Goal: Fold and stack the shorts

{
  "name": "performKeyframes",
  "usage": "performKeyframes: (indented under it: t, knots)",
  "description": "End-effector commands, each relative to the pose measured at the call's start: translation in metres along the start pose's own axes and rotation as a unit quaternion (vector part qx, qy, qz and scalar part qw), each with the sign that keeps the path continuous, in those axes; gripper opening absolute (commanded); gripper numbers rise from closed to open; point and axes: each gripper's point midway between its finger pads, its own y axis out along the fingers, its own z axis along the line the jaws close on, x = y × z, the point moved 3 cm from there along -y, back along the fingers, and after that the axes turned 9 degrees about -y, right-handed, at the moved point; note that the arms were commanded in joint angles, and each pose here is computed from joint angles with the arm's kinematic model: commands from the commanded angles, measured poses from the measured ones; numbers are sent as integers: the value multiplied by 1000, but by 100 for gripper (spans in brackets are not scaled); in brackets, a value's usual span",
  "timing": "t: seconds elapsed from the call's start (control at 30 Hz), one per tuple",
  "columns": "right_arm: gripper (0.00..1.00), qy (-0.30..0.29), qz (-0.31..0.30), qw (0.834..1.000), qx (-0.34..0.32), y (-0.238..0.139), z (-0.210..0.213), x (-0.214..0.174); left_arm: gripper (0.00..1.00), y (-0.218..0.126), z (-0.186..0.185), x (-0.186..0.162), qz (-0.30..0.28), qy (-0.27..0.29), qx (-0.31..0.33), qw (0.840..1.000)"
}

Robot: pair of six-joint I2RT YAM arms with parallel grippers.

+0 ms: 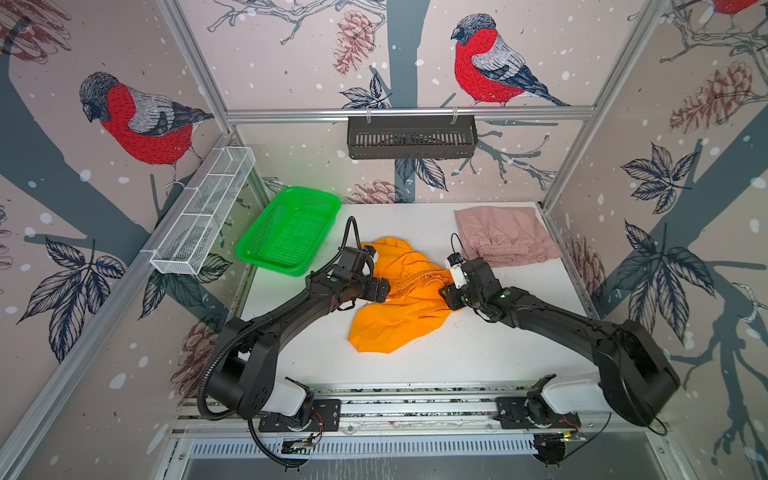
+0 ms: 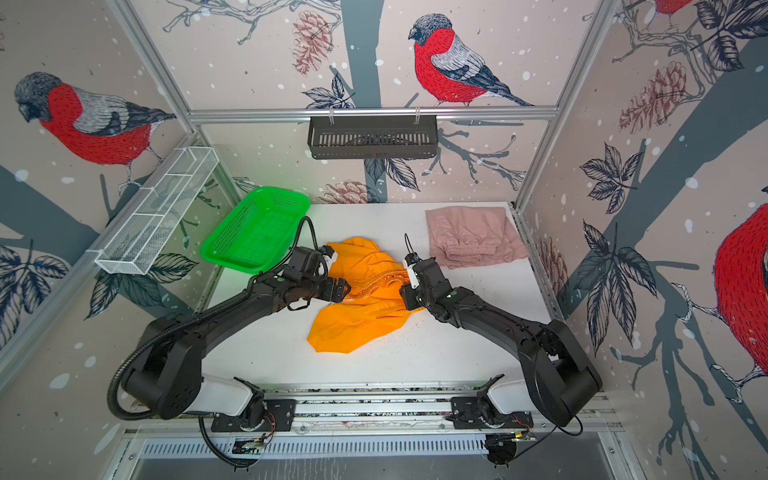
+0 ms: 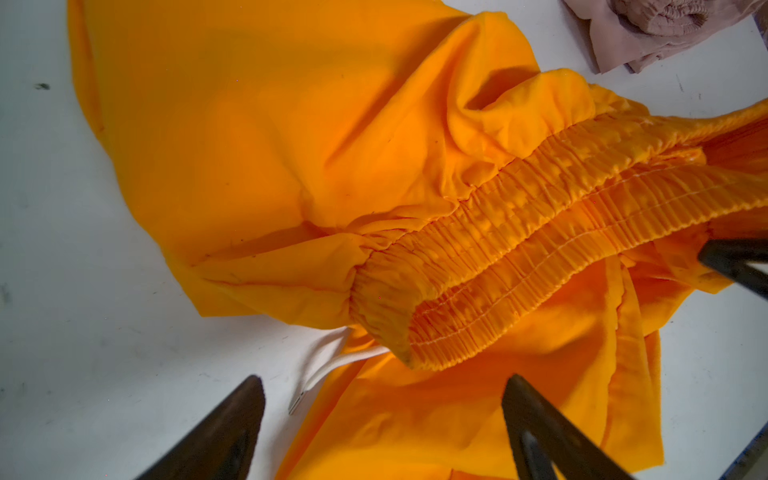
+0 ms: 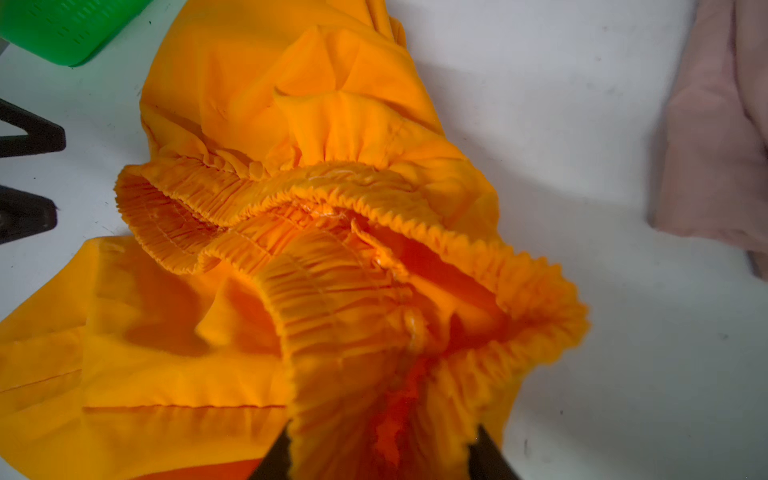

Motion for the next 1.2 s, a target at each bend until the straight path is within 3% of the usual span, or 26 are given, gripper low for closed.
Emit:
performKeyframes:
  t: [0.0, 0.07, 0.2, 0.5, 0.7, 1.0, 1.1, 1.17]
  knots:
    - [13, 11, -35, 999, 10, -4, -10, 18, 90, -1, 9, 2, -15, 12, 47, 999]
    - [5, 25, -38, 999, 17, -5, -22, 18, 90, -1, 10, -2, -6, 35, 84, 996]
    - [4, 29, -28, 999, 27, -2, -37, 19, 89, -4, 9, -3, 3, 75, 132, 988]
    - [4, 20, -24, 998, 55, 11, -41, 30, 94, 1, -27, -5, 16, 173, 78, 982]
    - [4, 20, -32, 997, 69, 11, -44, 35, 93, 23, -33, -13, 60, 216, 94, 970]
    - [4, 25, -34, 996, 76, 8, -44, 31, 82, 51, -31, -9, 81, 228, 112, 964]
    - [4, 28, -37, 996, 79, 6, -43, 30, 73, 55, -35, -5, 74, 234, 105, 964]
    - [4, 28, -38, 996, 82, 6, -43, 30, 60, 58, -38, -4, 70, 238, 95, 964]
